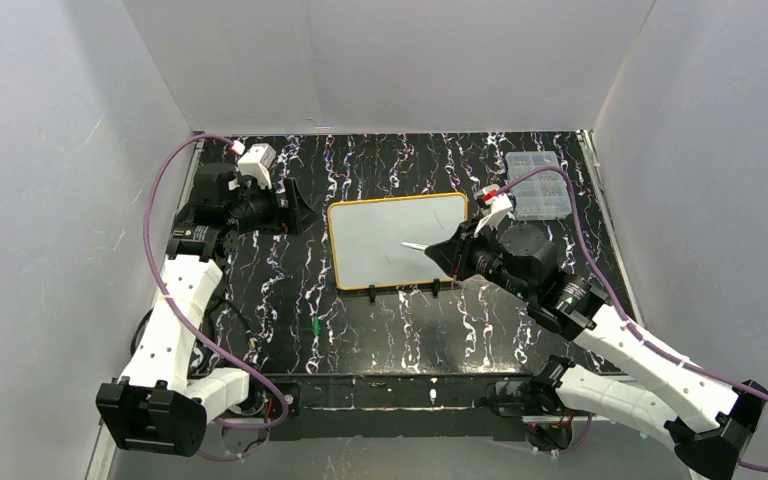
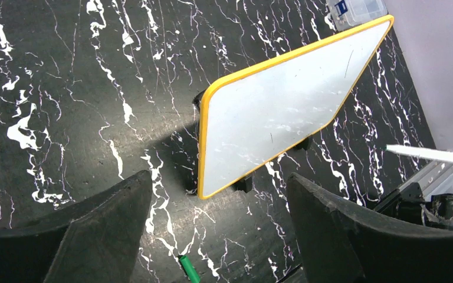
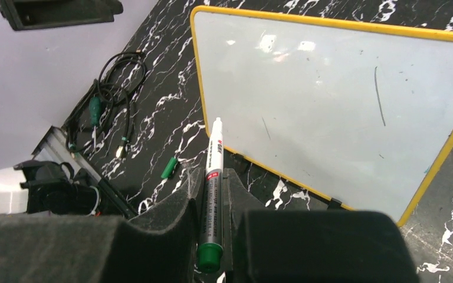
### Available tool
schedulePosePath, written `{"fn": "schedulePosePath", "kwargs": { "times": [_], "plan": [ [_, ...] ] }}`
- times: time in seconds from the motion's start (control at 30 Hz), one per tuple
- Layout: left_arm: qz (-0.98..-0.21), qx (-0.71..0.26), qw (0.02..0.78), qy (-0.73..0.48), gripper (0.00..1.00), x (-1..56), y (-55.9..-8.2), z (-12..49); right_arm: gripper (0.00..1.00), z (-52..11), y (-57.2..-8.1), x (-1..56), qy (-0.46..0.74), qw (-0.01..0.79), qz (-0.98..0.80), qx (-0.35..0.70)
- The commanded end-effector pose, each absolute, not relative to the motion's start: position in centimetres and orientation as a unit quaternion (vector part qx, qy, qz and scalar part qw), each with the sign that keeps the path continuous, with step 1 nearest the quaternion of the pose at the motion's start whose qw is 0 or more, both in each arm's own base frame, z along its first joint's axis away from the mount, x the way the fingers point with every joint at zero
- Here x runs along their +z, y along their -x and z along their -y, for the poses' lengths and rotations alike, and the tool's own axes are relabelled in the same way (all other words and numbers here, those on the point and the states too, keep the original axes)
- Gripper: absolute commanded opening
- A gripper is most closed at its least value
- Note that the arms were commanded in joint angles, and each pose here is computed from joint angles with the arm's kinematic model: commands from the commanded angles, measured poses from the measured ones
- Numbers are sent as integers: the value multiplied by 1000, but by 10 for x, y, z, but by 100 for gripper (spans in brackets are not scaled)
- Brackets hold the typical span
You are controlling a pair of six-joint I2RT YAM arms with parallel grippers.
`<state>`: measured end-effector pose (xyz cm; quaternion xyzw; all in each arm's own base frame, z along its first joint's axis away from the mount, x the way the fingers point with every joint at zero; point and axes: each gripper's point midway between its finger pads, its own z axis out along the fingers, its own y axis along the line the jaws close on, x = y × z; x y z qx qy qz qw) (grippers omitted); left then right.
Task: Write a sentence on the whiteboard
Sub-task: Move the whiteboard stand to the center of the board.
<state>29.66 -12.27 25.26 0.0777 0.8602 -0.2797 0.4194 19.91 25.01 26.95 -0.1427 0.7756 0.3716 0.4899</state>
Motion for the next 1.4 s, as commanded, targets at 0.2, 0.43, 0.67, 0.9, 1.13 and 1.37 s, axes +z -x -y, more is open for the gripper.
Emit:
{"fn": "schedulePosePath", "kwargs": {
  "times": [0.2, 0.43, 0.67, 0.9, 1.13, 1.37],
  "plan": [
    [-876, -285, 390, 13, 71, 204, -252, 131, 1, -248, -218, 281, 101, 531, -764, 353],
    [-899, -266, 343, 50, 70, 152, -216, 163, 1, -242, -223, 285, 85, 544, -760, 345],
    [-915, -235, 322, 60, 58, 119, -214, 197, 1, -235, -222, 291, 77, 554, -755, 343],
    [-921, -221, 315, 61, 53, 92, -217, 227, 1, -226, -220, 291, 68, 561, -754, 336],
    [-934, -175, 308, 48, 53, 66, -219, 238, 1, -222, -221, 297, 67, 570, -749, 332],
    [-936, -145, 319, 31, 49, 55, -227, 246, 1, -221, -220, 299, 66, 573, -745, 334]
  ]
}}
